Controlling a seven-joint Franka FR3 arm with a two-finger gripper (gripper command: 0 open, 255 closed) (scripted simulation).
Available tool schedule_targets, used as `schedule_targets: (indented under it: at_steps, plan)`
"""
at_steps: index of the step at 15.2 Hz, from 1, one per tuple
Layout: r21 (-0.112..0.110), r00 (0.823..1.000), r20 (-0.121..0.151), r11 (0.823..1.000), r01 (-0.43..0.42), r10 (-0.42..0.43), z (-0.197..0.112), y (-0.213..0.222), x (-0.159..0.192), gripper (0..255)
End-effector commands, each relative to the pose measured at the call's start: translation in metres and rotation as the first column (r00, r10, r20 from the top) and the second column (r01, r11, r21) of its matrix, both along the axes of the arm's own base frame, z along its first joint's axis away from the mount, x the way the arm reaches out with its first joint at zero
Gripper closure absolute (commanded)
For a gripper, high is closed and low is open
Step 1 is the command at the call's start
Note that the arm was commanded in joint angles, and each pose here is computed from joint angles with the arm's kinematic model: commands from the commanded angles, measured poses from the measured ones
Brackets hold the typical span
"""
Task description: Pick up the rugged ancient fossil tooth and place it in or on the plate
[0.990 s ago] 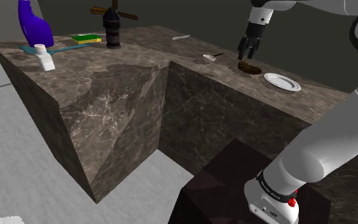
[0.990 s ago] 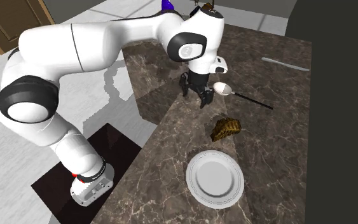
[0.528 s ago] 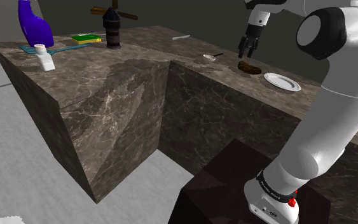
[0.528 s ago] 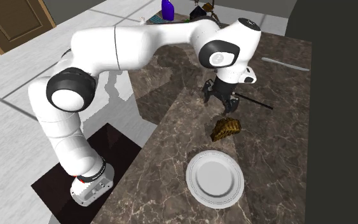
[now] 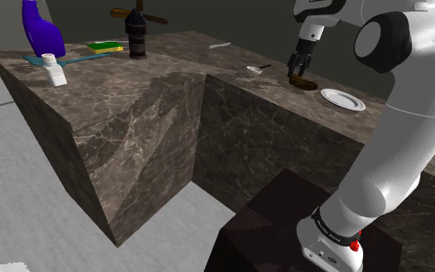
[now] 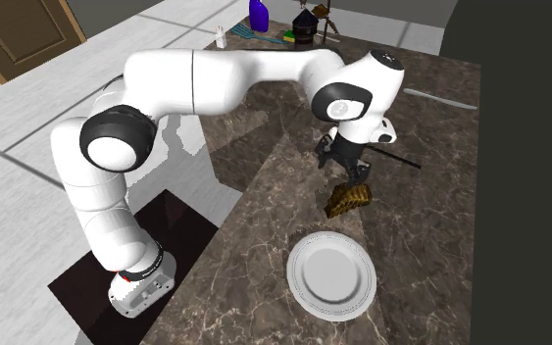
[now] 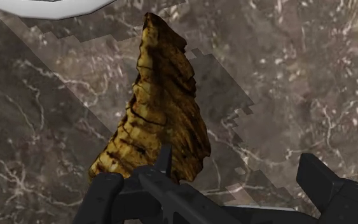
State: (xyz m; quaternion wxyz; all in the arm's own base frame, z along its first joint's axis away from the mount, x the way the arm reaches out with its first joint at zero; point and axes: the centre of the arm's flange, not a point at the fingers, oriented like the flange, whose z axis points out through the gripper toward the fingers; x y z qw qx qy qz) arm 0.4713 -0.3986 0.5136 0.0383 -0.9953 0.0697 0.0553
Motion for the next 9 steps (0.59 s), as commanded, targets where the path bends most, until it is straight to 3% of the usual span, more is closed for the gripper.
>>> schedule_targets:
  at_steps: [1, 8, 9]
  plan:
    - [0.0, 1.0, 0.0, 1.0, 0.0, 0.0, -0.0061, 0.0013, -0.0006, 0]
    - [0.0, 1.0, 0.0, 1.0, 0.0, 0.0, -0.006, 0.0012, -0.0006, 0]
    - [0.0, 1.0, 0.0, 1.0, 0.0, 0.0, -0.006, 0.0012, -0.0006, 255]
